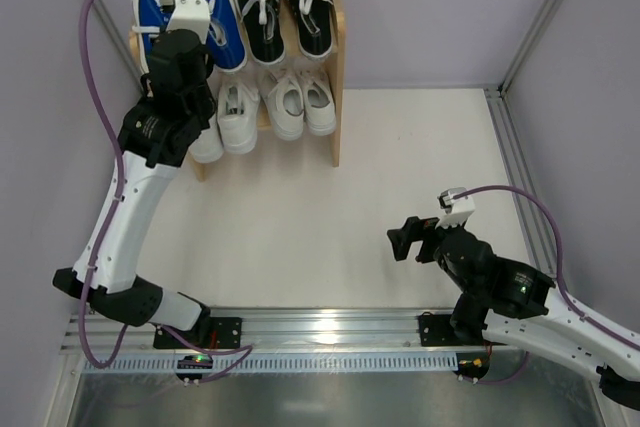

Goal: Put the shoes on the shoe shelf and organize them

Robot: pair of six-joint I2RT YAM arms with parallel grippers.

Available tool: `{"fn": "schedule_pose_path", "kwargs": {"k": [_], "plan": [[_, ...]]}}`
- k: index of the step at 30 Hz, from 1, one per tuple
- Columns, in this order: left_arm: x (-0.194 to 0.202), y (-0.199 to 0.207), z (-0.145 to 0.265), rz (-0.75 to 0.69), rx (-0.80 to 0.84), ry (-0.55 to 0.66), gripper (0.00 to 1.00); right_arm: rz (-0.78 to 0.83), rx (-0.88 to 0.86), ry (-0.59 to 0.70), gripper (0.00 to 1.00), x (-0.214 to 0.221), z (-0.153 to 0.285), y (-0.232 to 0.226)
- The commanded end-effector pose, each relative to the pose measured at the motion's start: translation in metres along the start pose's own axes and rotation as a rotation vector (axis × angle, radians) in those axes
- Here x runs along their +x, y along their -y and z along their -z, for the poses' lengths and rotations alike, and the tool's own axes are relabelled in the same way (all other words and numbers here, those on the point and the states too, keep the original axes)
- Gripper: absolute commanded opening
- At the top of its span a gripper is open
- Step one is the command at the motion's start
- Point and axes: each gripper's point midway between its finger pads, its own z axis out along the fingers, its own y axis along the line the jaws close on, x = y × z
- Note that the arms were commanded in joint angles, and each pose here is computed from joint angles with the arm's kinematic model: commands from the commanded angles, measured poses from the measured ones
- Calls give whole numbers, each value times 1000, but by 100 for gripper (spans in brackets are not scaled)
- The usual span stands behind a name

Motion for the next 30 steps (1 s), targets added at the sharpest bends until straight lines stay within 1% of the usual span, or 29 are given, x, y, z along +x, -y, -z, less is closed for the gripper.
{"fn": "schedule_pose_path", "kwargs": {"k": [1, 3, 4, 5, 6, 10, 15, 19, 21, 22, 23, 28, 29, 30], "plan": [[2, 4, -6, 131, 73, 27, 0, 3, 5, 16, 100, -3, 0, 2], [-10, -5, 5, 250, 119, 85, 0, 2, 4, 15, 100, -4, 1, 1], [-21, -1, 9, 343, 173, 125, 0, 3, 5, 13, 100, -3, 0, 1], [-20, -1, 9, 375, 180, 130, 0, 2, 3, 16, 100, -4, 1, 1], [-26, -4, 15, 410, 193, 152, 0, 2, 3, 13, 100, -3, 0, 1], [-43, 3, 23, 529, 266, 195, 0, 3, 6, 13, 100, -3, 1, 3], [-53, 10, 23, 647, 299, 204, 0, 2, 10, 17, 100, -3, 3, 4], [-45, 16, 16, 667, 278, 176, 0, 2, 16, 19, 100, -3, 4, 6], [-43, 12, 15, 697, 254, 184, 0, 4, 16, 18, 100, -2, 4, 7], [-33, 17, 12, 692, 246, 168, 0, 5, 17, 17, 100, -1, 3, 8], [-33, 12, 14, 701, 237, 176, 0, 5, 17, 17, 100, -1, 3, 8], [-14, 6, 8, 649, 159, 121, 0, 9, 16, 16, 100, -1, 3, 8], [-14, 1, 9, 648, 139, 125, 15, 11, 17, 14, 100, 0, 2, 7], [-15, -3, 10, 646, 126, 131, 27, 12, 16, 12, 100, 0, 2, 7]]}}
